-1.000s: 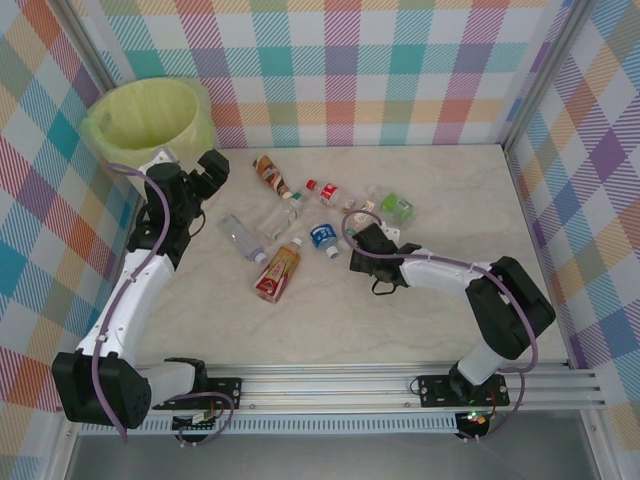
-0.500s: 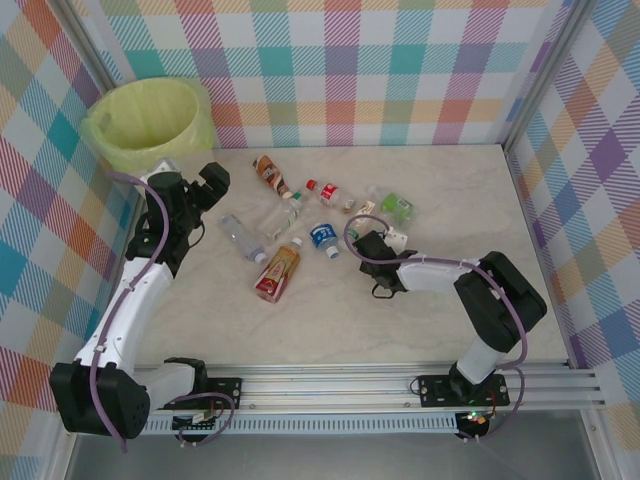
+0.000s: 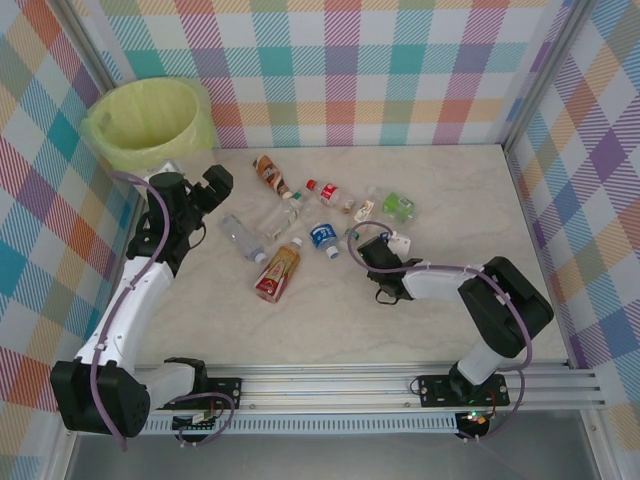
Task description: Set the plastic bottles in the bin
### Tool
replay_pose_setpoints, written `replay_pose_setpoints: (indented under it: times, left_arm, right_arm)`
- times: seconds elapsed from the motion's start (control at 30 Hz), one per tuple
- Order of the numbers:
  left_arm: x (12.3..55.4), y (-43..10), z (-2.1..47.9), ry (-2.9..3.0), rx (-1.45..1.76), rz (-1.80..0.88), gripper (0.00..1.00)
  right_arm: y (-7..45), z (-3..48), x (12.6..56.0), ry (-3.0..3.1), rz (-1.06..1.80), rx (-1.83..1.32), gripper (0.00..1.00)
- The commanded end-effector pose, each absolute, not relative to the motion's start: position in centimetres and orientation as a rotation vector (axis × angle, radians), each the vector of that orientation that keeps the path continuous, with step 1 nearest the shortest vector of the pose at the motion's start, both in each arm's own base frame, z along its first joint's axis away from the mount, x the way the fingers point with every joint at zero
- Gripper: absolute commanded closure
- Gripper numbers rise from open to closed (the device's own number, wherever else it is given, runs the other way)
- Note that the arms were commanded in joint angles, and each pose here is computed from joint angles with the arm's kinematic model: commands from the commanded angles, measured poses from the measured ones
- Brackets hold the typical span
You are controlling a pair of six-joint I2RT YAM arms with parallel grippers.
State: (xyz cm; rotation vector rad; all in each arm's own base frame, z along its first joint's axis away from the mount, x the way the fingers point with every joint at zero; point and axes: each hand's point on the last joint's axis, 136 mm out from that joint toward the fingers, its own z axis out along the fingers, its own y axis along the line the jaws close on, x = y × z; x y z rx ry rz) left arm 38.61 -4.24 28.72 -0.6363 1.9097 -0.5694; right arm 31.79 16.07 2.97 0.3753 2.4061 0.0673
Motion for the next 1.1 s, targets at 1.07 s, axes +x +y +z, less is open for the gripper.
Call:
replay_pose_setpoints:
  times: [1.07]
  left_arm:
    - [37.8,-28.0,28.6,1.977,-0.020,-1.420,0.00]
  right_arm:
    - [26.0,18.9,28.7,1.890,0.889,-0.299,0.78]
